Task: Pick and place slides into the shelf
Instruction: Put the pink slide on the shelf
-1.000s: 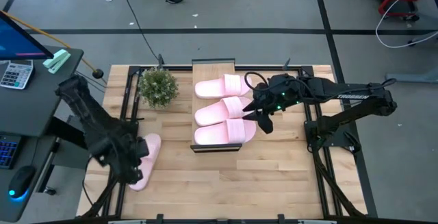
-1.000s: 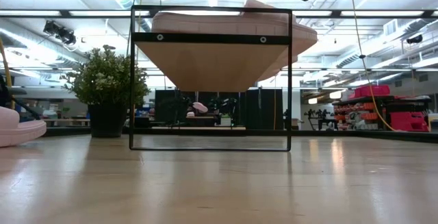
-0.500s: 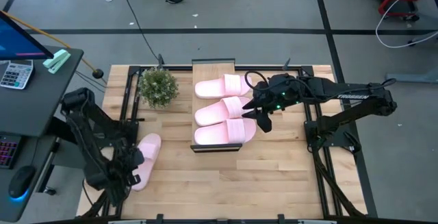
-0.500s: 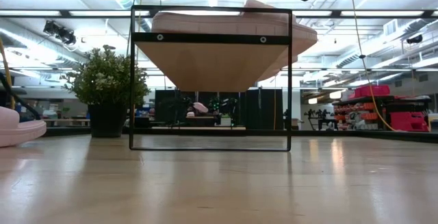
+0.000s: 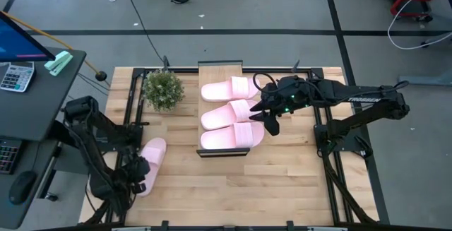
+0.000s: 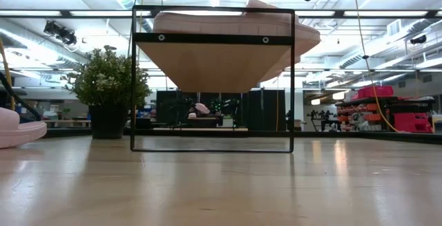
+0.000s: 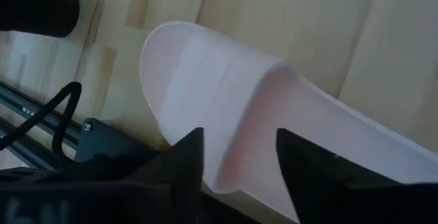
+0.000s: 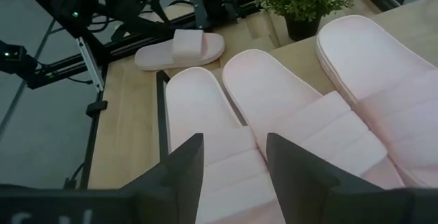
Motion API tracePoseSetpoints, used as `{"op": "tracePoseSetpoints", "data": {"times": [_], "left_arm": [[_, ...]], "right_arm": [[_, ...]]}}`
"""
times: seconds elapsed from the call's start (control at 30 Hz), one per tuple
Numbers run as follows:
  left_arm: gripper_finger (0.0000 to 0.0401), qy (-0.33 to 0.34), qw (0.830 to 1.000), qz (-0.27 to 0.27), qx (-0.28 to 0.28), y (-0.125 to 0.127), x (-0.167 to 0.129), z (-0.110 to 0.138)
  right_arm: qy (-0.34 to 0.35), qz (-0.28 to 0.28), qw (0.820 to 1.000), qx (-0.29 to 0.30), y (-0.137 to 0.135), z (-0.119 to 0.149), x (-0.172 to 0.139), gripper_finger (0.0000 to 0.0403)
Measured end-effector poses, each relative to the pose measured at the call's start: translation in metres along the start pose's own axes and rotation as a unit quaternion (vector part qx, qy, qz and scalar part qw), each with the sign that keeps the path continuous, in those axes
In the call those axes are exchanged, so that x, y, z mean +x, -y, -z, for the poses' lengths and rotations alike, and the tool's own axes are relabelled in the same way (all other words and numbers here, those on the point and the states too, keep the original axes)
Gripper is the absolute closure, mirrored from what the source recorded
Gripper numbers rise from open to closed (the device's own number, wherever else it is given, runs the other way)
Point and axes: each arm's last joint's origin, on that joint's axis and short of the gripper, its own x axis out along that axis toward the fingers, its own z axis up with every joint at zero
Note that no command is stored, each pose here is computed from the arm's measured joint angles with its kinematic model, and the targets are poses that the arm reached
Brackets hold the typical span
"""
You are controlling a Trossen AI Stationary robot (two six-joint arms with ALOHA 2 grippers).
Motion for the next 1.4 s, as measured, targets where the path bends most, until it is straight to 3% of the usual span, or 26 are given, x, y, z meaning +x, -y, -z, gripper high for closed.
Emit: {"op": "tracePoseSetpoints", "data": {"times": [0.27,0.5,0.7,0.97,1.17,1.4], "left_arm": [[0.0138,-0.002,1.0,-0.028,0.012,-0.007,0.023,0.01],[0.013,-0.002,1.0,-0.027,0.012,-0.009,0.04,0.018],[0.0193,-0.009,0.998,-0.06,0.017,-0.016,0.043,0.013],[0.0382,-0.03,0.997,-0.065,-0.005,-0.014,0.04,-0.005],[0.0389,-0.032,0.998,-0.056,-0.018,-0.01,0.021,-0.026],[0.0389,0.004,0.998,-0.056,-0.028,-0.015,-0.03,-0.053]], "right_arm": [[0.002,0.008,1.0,0.001,0.001,0.0,0.0,0.0238],[0.004,0.013,1.0,0.012,0.001,0.0,0.0,0.0238],[0.01,0.03,0.999,0.014,0.002,0.0,0.0,0.0238],[0.013,0.037,0.999,0.026,0.002,-0.001,0.0,0.0238],[0.014,0.036,0.999,0.026,0.002,-0.001,0.0,0.0238],[0.019,0.034,0.999,0.012,0.002,-0.002,0.0,0.0238]]}}
